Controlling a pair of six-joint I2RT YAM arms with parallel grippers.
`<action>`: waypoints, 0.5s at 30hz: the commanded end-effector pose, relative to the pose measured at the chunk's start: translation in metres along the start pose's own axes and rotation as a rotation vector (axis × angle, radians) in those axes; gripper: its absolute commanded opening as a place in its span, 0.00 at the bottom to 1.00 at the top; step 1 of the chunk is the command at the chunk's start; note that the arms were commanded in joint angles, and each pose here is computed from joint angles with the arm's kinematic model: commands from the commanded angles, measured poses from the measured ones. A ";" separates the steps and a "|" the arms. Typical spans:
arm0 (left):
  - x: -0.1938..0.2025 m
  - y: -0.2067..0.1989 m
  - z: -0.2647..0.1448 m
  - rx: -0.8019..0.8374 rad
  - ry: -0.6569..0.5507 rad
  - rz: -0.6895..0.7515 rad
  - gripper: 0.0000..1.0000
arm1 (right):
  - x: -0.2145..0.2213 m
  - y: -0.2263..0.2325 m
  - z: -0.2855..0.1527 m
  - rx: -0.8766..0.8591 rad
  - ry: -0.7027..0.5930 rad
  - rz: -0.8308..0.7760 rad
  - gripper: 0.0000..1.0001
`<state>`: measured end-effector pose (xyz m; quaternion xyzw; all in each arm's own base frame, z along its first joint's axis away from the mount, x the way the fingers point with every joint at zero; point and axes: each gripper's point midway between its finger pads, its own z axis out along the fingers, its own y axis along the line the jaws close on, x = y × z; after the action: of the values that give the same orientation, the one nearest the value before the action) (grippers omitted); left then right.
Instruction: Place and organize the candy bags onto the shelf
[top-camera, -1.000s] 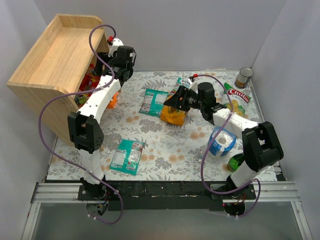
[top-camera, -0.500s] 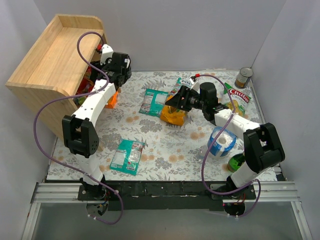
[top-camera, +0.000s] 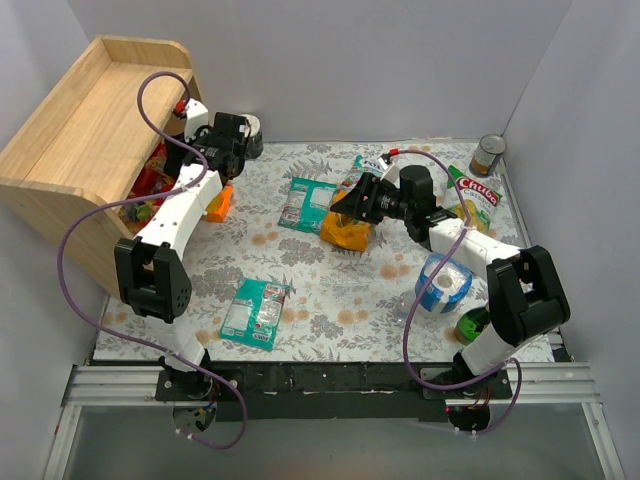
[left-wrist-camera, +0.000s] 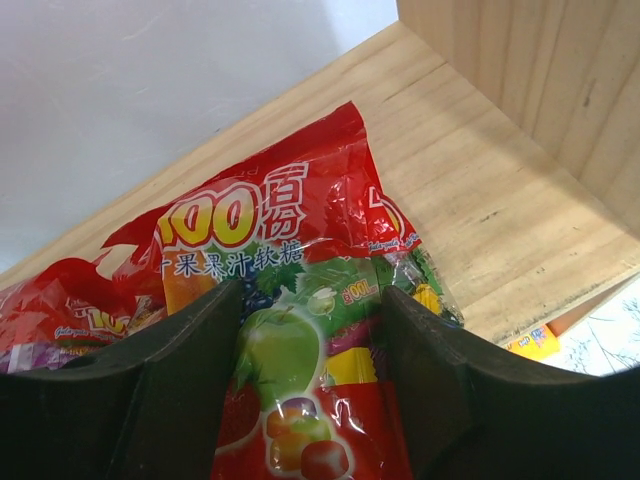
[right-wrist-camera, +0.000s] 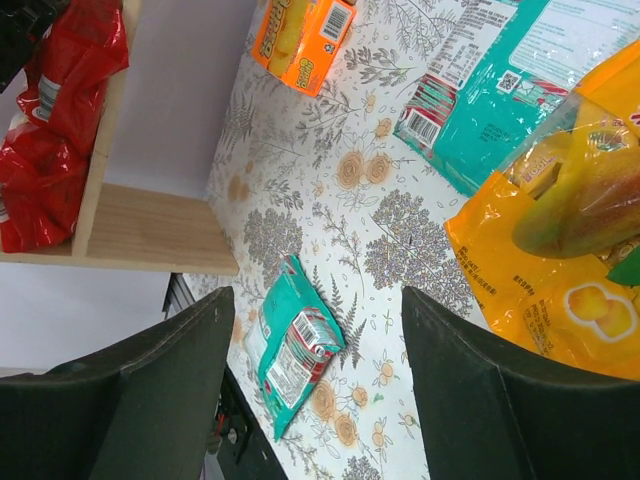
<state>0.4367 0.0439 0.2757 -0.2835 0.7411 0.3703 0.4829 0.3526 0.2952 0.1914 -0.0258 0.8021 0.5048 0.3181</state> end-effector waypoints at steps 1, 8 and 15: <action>0.010 0.034 0.011 -0.054 0.053 0.007 0.58 | 0.001 0.004 -0.005 -0.025 0.003 -0.017 0.74; -0.037 0.017 -0.014 0.063 -0.038 -0.021 0.75 | 0.004 0.005 -0.004 -0.042 0.010 -0.005 0.74; -0.042 -0.011 -0.059 0.208 -0.076 0.039 0.85 | 0.007 0.003 -0.004 -0.040 0.019 0.004 0.74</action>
<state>0.4434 0.0203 0.2865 -0.2273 0.7629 0.3551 0.4900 0.3438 0.2950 0.1816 -0.0260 0.8066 0.5094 0.2987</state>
